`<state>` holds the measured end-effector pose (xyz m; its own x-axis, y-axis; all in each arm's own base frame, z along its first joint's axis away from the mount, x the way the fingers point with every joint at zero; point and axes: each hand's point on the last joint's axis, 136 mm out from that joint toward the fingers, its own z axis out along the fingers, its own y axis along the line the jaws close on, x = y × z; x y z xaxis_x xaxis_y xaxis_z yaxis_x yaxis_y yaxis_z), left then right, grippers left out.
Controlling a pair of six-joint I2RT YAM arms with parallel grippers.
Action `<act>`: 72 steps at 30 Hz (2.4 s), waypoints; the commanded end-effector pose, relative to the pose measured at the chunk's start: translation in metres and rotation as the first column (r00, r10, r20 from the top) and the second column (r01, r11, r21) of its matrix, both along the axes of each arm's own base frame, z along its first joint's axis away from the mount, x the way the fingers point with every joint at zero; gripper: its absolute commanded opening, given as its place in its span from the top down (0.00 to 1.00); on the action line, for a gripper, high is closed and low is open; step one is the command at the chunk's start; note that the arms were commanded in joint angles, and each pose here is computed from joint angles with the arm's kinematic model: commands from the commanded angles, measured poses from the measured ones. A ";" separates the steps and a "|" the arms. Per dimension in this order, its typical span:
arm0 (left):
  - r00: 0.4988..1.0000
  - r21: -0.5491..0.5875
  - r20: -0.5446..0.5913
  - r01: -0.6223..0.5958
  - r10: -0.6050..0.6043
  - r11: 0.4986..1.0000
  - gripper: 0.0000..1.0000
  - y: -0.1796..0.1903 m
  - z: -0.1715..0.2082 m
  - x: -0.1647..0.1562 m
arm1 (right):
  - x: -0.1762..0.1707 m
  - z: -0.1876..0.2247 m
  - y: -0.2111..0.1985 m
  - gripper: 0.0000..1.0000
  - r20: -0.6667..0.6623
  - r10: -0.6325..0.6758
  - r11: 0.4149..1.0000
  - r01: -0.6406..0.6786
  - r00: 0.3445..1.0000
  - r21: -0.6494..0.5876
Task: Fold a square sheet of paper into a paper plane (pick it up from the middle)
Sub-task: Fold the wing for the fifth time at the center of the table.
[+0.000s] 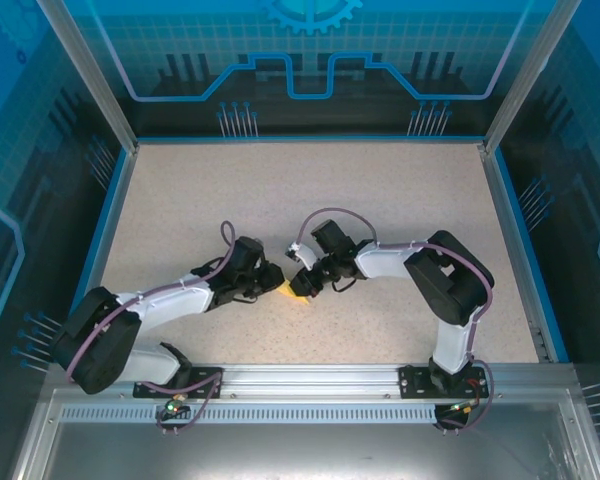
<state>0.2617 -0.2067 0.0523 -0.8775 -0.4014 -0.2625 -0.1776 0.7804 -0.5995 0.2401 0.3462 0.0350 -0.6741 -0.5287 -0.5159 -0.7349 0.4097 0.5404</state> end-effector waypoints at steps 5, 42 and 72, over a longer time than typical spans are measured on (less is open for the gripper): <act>0.998 0.029 -0.064 -0.025 0.027 0.999 0.85 0.009 -0.020 -0.011 | 0.002 0.008 -0.002 0.86 0.011 0.006 1.000 -0.006 1.000 -0.007; 0.999 0.037 -0.038 -0.036 0.037 0.999 0.91 0.008 -0.018 -0.004 | -0.016 0.004 0.007 1.00 -0.124 0.021 1.000 -0.020 0.992 0.009; 1.000 0.031 0.012 -0.008 0.008 0.999 0.90 0.000 -0.019 0.008 | -0.011 -0.003 -0.004 0.98 -0.359 -0.089 0.993 0.109 0.929 0.034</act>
